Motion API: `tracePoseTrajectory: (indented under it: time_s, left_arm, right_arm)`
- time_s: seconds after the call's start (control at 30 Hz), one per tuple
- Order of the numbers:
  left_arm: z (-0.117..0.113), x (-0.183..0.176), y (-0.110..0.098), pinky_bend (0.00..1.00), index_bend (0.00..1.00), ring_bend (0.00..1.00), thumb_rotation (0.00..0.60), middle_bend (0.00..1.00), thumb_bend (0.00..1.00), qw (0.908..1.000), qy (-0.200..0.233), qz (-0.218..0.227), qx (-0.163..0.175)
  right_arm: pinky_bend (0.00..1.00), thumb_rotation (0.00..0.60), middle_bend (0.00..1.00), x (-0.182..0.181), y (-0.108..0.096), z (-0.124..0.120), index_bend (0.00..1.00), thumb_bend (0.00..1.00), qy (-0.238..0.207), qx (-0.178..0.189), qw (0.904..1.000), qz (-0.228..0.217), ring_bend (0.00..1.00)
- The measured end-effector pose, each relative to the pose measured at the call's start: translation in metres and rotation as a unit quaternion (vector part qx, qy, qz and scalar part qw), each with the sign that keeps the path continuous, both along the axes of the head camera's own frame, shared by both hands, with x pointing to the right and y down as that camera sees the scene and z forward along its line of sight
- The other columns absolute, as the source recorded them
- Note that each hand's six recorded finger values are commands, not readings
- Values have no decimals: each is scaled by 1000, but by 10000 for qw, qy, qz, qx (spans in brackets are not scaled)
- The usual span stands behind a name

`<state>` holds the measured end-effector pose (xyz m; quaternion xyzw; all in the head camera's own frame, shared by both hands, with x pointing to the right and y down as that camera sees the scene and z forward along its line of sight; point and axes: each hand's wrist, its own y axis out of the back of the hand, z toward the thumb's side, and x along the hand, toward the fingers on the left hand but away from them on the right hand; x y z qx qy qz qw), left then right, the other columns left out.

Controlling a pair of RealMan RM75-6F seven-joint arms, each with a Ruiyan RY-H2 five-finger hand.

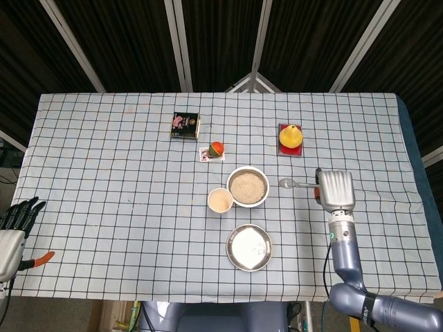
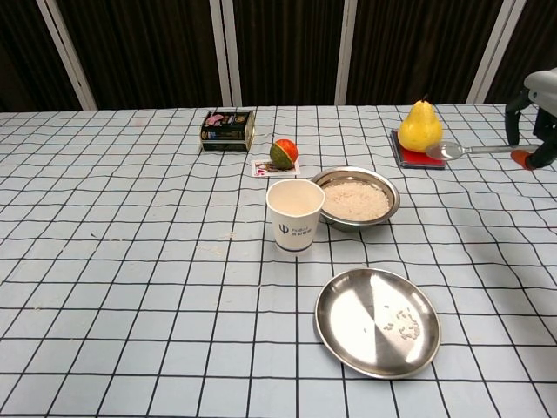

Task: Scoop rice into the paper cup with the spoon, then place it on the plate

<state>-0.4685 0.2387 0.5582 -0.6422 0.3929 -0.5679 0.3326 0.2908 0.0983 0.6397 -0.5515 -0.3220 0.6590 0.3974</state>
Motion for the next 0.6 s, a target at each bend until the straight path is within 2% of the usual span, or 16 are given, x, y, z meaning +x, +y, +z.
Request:
tracePoseTrajectory:
  time_s: [0.23, 0.47, 0.6]
  left_arm:
    - [1, 0, 1, 0, 0, 0, 600, 0, 0, 9999, 51, 37, -127]
    - [2, -3, 0, 0, 0, 0, 600, 0, 0, 9995, 134, -47, -278]
    - [1, -5, 0, 0, 0, 0, 600, 0, 0, 9993, 166, -82, -326]
  right_arm:
    - [1000, 600, 965, -21, -10, 4, 609, 582, 381, -203, 9987, -262, 1000]
    - [1000, 600, 965, -67, -18, 15, 609, 584, 672, -447, 9952, -550, 1000]
    - [1000, 600, 965, -83, -21, 21, 618, 584, 877, -418, 9932, -642, 1000]
